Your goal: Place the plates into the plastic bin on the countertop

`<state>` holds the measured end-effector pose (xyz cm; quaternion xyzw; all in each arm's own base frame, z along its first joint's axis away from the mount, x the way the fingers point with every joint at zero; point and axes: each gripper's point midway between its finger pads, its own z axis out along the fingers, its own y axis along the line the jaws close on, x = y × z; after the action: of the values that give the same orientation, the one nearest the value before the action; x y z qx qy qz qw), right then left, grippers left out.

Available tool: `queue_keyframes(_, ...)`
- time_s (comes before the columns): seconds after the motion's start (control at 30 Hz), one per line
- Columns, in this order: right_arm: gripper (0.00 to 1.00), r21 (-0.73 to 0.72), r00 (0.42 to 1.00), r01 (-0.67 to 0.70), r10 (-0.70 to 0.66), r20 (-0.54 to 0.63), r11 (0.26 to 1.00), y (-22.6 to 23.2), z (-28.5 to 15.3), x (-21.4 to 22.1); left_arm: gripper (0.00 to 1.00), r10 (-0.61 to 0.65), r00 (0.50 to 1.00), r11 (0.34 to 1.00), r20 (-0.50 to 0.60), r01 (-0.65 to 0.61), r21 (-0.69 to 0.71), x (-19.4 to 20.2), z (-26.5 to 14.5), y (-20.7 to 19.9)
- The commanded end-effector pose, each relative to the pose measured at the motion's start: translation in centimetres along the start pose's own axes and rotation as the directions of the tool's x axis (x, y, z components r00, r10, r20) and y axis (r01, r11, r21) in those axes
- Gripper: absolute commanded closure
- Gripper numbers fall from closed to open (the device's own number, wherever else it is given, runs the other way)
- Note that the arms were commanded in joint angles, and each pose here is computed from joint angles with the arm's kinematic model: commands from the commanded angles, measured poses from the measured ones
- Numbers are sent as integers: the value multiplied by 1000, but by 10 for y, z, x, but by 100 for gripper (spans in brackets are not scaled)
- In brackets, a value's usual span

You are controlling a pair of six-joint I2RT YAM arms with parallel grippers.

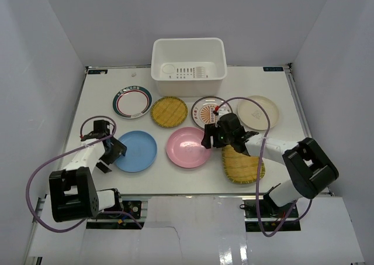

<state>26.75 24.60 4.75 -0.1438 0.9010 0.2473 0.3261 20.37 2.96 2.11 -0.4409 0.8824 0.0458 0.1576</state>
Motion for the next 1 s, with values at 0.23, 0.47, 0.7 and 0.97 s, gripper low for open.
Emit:
queue_keyframes(0.23, 92, -39, 998, -6, 8, 57, 999, 14, 5, -20, 83, 43, 999, 991, 33, -47, 125, -6, 18, -25)
queue_keyframes(0.47, 92, -100, 931, 44, -5, 365, 994, 53, -74, -135, 100, 22, 985, 930, 169, -82, 357, -28, -49, -53)
queue_keyframes(0.7, 92, 72, 781, -87, 23, 624, 994, -8, -87, -313, 100, 75, 970, 799, 229, -196, 569, -18, -123, -80)
queue_keyframes(0.97, 92, 277, 787, -75, -114, 606, 958, -69, 10, -417, 100, 12, 916, 550, 402, -342, 762, -66, -224, -155)
